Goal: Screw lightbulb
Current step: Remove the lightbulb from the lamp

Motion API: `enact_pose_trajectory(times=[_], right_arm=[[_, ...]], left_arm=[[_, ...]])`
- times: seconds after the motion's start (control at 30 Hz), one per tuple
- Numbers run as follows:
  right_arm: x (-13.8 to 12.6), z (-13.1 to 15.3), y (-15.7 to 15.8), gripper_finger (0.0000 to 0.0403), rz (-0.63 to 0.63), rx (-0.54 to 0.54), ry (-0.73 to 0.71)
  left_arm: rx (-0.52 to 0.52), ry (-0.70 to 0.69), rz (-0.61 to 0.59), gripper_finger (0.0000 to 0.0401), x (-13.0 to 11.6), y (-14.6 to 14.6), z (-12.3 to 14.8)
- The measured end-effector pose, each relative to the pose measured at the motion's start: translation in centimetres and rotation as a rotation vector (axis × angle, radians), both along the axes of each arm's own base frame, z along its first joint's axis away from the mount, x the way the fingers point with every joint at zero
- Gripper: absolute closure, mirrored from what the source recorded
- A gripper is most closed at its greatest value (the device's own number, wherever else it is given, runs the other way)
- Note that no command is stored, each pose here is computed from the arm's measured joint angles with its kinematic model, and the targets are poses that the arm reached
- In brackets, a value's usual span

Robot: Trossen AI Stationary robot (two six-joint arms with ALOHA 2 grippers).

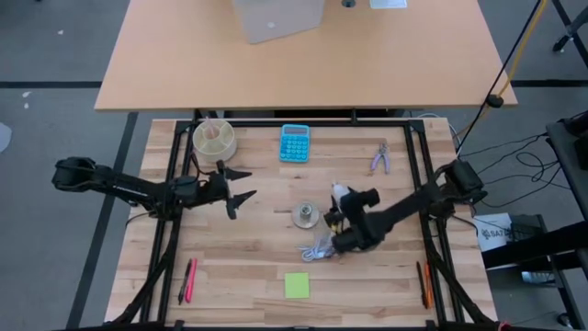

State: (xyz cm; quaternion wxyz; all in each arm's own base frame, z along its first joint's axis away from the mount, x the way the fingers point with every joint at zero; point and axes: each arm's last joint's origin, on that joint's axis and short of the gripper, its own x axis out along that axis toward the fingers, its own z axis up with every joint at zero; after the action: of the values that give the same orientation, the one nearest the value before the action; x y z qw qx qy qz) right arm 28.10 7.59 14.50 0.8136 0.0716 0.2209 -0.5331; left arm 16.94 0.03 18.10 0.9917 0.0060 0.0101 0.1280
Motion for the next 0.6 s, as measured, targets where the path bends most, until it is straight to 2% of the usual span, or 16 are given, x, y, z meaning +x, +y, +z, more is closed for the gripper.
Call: enact_pose_trajectory(times=[0.17,0.33,0.6], right_arm=[[-1.6,-1.8,1.8,0.0124,0.036,0.046,-0.118],[-2.9,-3.3,2.4,0.0124,0.051,0.069,-0.231],[-3.7,-5.0,2.1,0.0124,0.055,0.175,-0.303]], left_arm=[[-0.002,-0.001,-0.001,0.0110,0.0,0.0,0.0],[-0.007,-0.002,-0.001,0.0110,0.0,0.0,0.0],[-0.024,0.001,-0.006,0.0110,0.0,0.0,-0.1]])
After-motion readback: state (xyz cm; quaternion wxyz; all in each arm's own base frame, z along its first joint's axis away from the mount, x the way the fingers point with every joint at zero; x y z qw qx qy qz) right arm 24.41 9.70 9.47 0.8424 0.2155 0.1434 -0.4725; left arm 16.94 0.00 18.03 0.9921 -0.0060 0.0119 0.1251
